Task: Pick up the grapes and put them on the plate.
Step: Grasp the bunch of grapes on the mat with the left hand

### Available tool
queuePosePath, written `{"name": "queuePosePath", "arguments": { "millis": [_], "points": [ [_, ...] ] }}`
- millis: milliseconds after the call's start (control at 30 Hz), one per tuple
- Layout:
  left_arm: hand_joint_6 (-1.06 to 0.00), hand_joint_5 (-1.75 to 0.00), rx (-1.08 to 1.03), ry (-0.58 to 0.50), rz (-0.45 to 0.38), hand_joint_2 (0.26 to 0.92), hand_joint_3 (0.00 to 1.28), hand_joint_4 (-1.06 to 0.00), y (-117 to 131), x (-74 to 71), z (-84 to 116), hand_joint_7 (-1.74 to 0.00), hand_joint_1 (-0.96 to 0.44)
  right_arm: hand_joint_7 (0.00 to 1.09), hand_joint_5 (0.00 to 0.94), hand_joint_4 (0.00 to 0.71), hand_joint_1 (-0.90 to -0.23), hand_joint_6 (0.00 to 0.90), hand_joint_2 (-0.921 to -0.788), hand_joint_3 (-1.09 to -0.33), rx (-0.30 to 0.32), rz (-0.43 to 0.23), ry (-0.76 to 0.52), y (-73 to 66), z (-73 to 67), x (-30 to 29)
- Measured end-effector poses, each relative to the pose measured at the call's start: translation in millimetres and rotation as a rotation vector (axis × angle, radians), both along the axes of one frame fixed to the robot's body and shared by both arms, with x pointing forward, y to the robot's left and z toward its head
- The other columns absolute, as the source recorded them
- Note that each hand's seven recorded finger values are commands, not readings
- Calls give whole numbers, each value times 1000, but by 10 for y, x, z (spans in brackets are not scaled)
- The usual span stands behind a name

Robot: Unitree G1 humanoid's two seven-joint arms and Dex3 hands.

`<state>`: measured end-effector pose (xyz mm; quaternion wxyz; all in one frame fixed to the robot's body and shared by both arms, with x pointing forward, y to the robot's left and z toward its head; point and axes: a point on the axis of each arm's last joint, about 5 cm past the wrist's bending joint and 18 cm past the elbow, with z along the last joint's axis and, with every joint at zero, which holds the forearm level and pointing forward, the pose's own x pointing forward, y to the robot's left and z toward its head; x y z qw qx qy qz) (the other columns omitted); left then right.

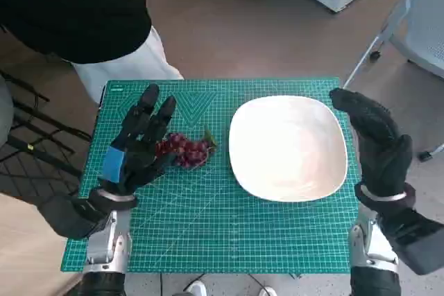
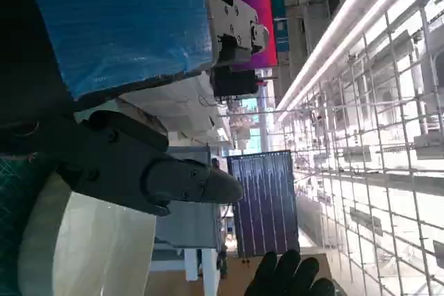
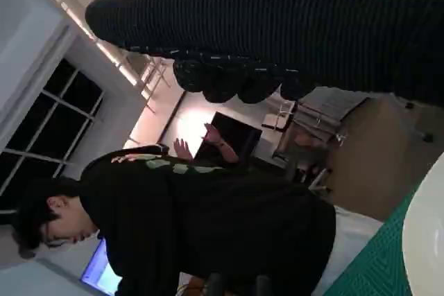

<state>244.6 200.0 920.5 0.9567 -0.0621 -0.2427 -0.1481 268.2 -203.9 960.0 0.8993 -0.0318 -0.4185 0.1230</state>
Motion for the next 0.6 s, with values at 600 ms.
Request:
{"name": "queuePosePath", "arguments": {
  "millis": [600],
  "points": [
    [-157,0,-2,11,-7,921,166,-209,-4,3,3,-4,-569,413,3,196,-613,-1,-921,-695,0,-1,-1,-3,2,1]
  ]
}}
